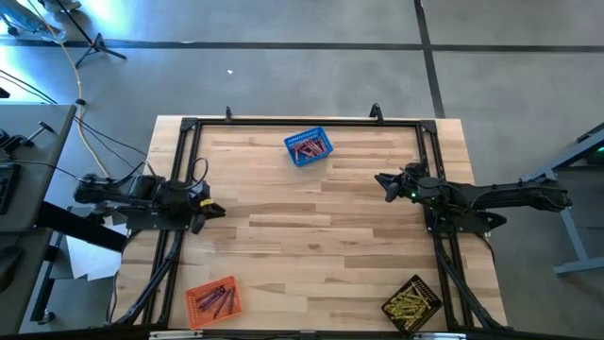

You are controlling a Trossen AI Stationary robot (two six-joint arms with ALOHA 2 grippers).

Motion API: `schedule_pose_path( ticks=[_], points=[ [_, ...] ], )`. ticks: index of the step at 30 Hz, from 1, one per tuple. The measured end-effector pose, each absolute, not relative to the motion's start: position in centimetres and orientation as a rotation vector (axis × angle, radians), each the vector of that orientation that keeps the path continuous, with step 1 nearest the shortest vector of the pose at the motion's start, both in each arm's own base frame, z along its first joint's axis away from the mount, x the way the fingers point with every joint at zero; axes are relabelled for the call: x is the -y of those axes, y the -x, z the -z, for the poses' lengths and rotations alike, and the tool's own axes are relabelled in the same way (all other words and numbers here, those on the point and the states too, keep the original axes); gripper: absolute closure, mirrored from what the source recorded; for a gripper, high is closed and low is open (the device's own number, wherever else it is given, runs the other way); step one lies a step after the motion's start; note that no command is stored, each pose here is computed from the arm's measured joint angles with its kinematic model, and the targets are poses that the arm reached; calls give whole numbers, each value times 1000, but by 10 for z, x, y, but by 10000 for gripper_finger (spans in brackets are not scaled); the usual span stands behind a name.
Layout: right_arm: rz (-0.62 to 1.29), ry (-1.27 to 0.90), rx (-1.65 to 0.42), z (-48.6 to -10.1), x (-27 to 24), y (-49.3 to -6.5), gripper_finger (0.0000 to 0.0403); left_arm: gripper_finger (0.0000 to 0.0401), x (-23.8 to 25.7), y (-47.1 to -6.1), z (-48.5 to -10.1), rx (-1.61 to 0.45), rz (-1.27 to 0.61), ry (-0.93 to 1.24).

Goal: Sort crayons
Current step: Return to Home Position

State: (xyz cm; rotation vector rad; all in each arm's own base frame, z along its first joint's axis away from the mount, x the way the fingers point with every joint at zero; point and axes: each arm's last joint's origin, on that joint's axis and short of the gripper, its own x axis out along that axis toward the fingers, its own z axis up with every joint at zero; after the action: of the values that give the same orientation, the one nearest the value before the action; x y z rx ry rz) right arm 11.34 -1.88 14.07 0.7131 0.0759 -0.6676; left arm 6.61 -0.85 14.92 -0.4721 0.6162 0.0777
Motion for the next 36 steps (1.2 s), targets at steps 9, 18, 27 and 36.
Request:
schedule_pose_path(
  ticks=[9,18,27,36],
  points=[
    [668,-713,-76,-141,19,-113,288,341,1,-67,-149,-588,-189,509],
    [668,-713,-76,-141,19,-113,288,341,-7,-66,-149,-558,-308,546],
    [668,-713,-76,-141,19,-113,288,341,-11,-69,-154,-493,-329,377],
    [667,-714,-75,-141,19,-113,288,341,-20,-79,-177,-205,-454,250]
  ],
)
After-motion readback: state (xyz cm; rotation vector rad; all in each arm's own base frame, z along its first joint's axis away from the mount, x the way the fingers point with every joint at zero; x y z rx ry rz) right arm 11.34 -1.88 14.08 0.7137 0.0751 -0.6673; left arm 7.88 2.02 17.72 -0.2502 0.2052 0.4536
